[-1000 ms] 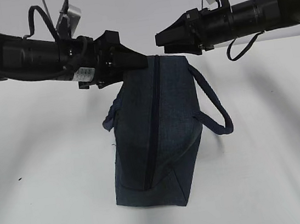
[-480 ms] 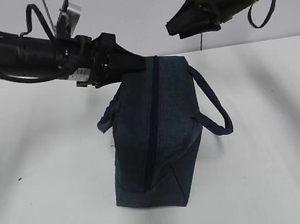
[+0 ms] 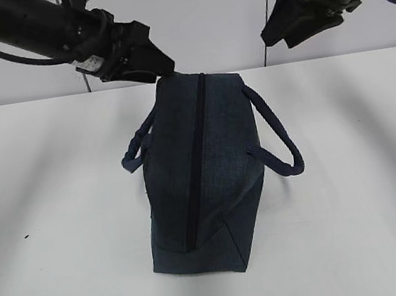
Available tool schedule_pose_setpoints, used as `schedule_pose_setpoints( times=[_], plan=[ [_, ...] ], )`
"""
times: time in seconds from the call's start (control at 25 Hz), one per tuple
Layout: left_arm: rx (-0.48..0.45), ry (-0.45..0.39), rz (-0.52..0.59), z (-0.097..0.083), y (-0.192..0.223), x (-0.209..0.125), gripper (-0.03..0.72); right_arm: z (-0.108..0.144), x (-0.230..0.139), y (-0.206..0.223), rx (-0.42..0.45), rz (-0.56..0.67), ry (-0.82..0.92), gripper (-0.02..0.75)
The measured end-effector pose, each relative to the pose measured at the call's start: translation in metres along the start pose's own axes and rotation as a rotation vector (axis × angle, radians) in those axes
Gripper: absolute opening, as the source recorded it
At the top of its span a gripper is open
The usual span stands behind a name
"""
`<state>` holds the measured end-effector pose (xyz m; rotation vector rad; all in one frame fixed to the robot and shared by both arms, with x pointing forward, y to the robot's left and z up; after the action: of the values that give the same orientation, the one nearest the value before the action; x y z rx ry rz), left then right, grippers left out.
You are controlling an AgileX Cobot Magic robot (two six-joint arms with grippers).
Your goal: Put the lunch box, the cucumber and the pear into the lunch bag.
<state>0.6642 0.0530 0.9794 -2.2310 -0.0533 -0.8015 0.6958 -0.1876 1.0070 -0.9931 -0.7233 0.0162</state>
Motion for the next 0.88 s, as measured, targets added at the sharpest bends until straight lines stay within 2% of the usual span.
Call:
schedule_pose_setpoints(
  times=[0.16, 0.48, 0.68, 0.76, 0.88],
  plan=[
    [0.092, 0.053, 0.103, 0.009, -0.013, -0.015, 0.293, -0.008, -0.006, -0.017, -0.103, 0.03, 0.023, 0.419],
    [0.145, 0.182, 0.176, -0.015, -0.065, -0.025, 0.197, 0.005, -0.001, -0.063, -0.211, -0.009, 0.021, 0.419],
    [0.223, 0.153, 0.158, -0.025, -0.097, -0.025, 0.187, 0.017, 0.0, -0.108, -0.319, -0.053, -0.008, 0.419],
    [0.287, 0.142, 0.141, -0.025, -0.115, -0.024, 0.187, 0.022, -0.001, -0.13, -0.382, -0.075, -0.017, 0.419],
    [0.393, 0.101, 0.129, -0.022, -0.142, -0.027, 0.187, 0.037, -0.001, -0.16, -0.43, -0.127, -0.042, 0.419]
  ],
)
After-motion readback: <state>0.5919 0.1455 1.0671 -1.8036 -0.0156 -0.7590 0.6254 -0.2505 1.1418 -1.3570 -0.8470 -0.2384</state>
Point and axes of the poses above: a point on each arm's last joint axis where the gripper is mounted, y pointing out along that axis toward the gripper, z along the wrist's bending axis when the last joint is at zero, x = y × z, the point moved 10 cm from there along y, pointing out along that axis toward the gripper, and after that the axes turned 7 degrees about -y, right-handed, at the moved point
